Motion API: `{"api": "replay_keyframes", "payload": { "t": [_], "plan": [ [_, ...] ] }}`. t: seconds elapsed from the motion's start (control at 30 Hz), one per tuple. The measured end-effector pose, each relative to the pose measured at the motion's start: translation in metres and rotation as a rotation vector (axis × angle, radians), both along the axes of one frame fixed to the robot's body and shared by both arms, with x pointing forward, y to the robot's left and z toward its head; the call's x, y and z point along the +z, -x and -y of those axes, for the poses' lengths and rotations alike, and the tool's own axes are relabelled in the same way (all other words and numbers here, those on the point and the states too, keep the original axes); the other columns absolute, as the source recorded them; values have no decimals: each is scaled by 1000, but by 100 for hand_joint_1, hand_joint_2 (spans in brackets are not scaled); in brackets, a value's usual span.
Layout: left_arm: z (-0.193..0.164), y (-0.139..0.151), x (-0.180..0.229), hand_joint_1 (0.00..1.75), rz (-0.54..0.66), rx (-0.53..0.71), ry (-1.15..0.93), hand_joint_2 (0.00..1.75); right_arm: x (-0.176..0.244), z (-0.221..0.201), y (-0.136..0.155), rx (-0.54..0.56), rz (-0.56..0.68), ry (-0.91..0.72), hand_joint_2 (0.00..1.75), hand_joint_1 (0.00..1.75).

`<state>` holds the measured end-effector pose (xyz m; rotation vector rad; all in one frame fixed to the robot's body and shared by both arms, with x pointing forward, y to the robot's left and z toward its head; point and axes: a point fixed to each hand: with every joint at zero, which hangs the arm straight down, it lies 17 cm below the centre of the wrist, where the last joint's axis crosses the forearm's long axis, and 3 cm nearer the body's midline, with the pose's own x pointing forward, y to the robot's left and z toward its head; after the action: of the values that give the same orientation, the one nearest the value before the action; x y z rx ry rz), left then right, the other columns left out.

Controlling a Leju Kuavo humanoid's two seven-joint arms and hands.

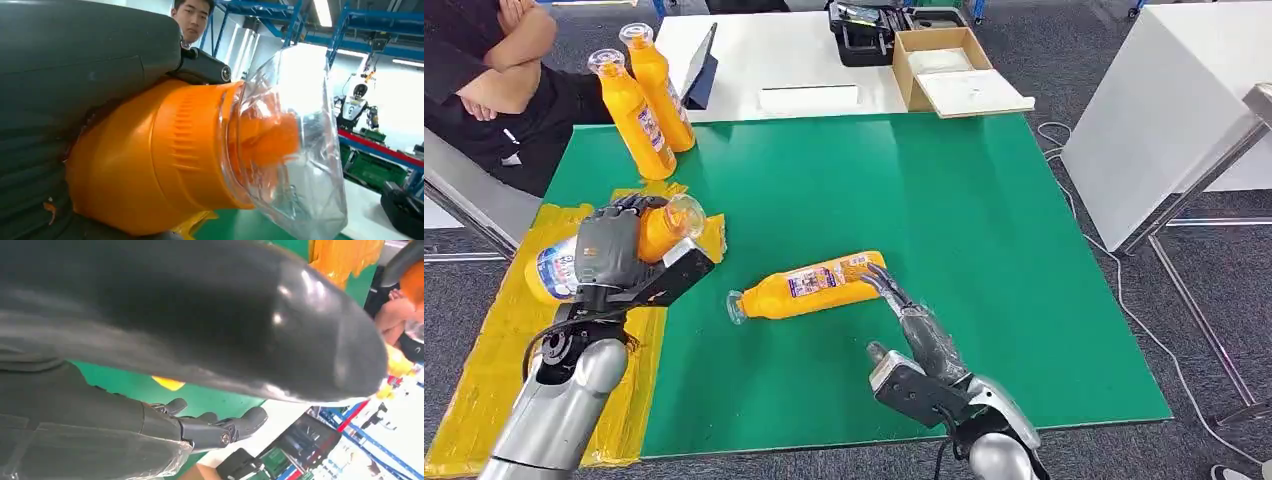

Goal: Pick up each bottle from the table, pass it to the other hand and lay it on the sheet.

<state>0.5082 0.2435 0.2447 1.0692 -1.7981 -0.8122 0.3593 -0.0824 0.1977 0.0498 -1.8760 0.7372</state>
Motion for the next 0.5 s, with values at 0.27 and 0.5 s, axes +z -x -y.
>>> {"api": "replay_keyframes", "payload": {
  "t": [0.27,0.5],
  "plan": [
    [1,-1,-22,175,-46,13,-56,175,12,-3,17,33,51,-1,0,0],
    [-6,5,-71,175,-127,39,-156,175,31,1,46,57,118,0,0,0]
  ]
}}
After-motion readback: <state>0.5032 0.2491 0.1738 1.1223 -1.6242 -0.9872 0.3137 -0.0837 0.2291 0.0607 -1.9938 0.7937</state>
